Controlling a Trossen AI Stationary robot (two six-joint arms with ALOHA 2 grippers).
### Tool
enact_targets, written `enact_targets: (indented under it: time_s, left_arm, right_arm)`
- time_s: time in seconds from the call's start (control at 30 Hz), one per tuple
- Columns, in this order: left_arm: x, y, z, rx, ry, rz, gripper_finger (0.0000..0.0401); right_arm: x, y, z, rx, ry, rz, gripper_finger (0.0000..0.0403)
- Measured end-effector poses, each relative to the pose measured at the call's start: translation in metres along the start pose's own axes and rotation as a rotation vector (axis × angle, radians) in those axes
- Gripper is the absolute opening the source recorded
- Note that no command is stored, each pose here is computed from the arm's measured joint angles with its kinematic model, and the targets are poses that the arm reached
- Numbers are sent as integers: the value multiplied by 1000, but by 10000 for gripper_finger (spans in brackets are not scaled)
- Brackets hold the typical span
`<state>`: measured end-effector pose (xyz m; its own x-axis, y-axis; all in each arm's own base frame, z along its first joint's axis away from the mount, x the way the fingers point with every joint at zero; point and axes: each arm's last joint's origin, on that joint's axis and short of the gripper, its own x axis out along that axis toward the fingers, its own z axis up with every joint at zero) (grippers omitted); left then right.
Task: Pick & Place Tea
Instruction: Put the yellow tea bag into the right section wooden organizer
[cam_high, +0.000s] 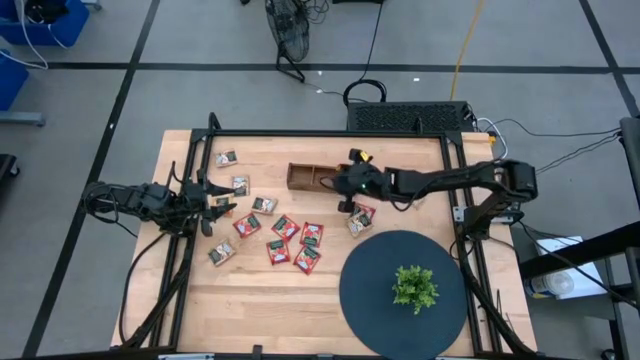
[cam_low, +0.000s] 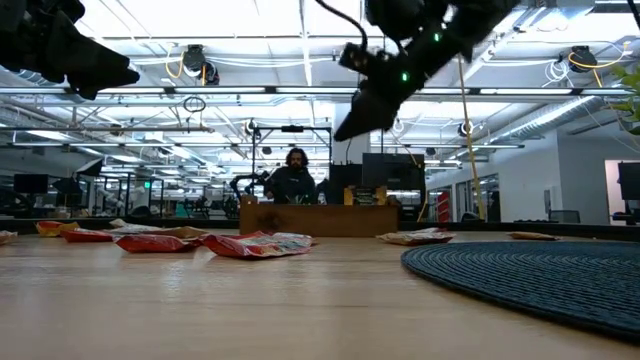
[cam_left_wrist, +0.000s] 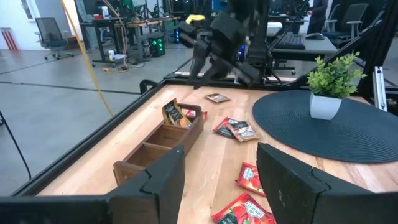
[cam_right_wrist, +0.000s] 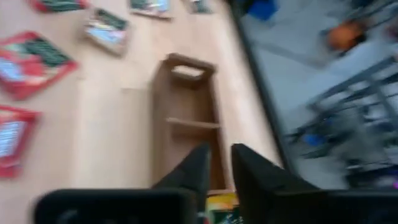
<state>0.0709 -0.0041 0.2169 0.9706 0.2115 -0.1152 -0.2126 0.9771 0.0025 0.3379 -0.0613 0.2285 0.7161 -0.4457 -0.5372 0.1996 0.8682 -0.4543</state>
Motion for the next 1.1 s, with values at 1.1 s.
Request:
enact_targets:
  time_s: [1.1]
  left_arm:
    - [0,0,0,0,-1,0,200]
  right_arm:
    - [81,-20,-72,177,521,248,0]
